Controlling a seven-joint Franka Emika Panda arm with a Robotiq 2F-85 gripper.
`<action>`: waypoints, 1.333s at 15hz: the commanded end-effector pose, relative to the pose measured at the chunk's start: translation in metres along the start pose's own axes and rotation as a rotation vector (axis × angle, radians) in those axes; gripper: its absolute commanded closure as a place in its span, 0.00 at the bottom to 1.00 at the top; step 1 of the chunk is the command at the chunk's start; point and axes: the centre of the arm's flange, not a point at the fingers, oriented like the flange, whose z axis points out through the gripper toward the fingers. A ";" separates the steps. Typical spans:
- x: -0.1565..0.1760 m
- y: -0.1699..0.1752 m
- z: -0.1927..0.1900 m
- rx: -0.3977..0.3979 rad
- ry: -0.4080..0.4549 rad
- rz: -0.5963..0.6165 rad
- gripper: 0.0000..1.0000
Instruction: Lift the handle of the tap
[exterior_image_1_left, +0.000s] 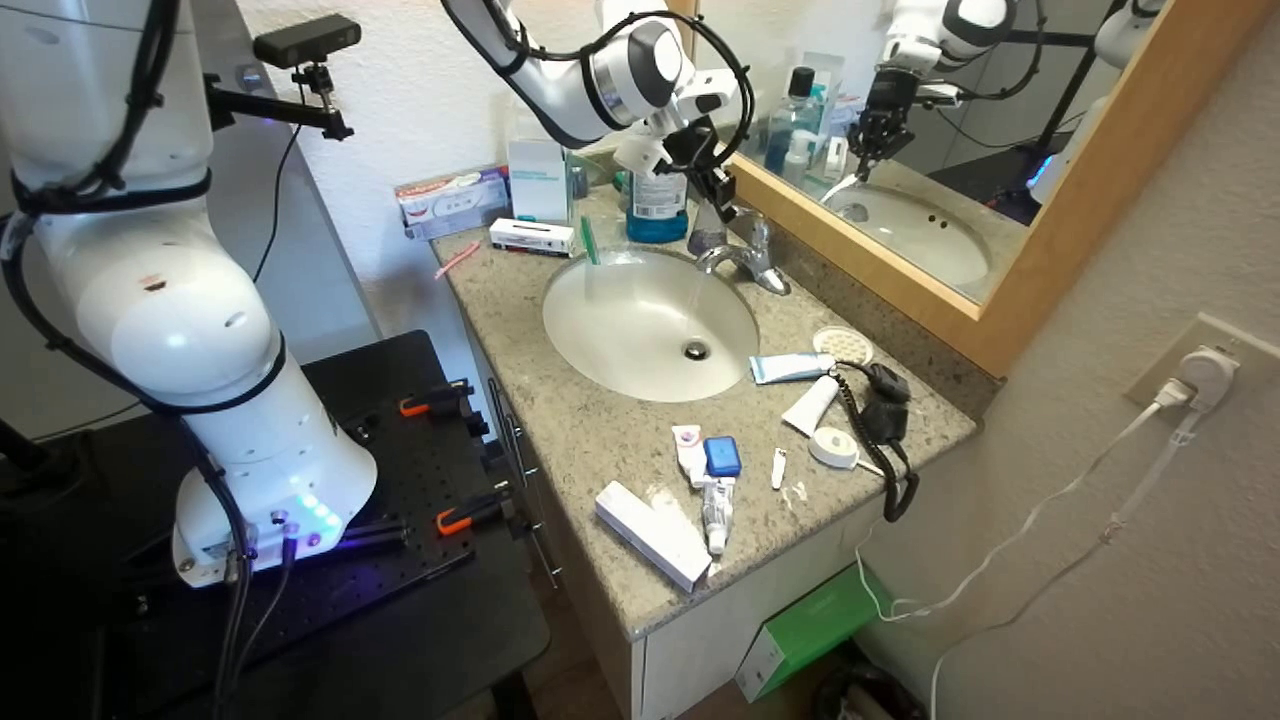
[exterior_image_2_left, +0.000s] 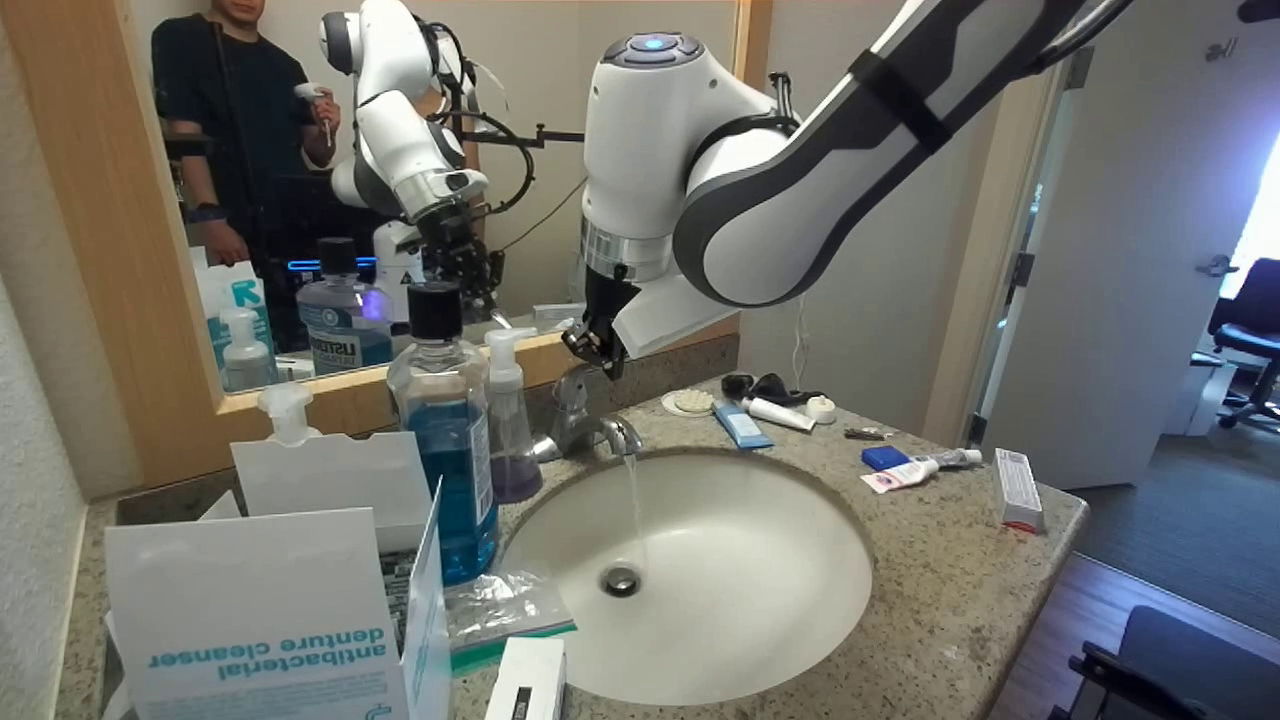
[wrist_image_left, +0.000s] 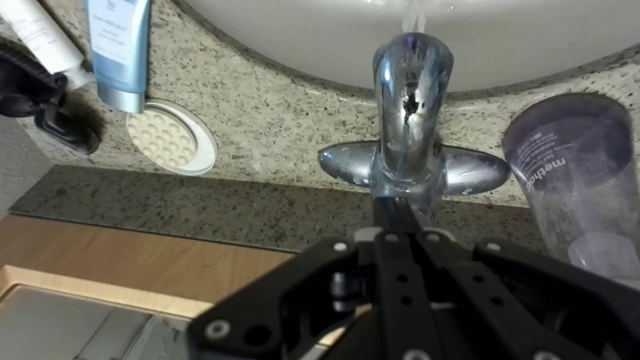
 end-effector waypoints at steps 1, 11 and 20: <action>0.011 0.007 -0.017 -0.011 0.040 0.015 1.00; -0.003 -0.005 -0.027 0.024 -0.029 -0.002 1.00; -0.025 -0.023 -0.054 0.175 -0.254 -0.024 1.00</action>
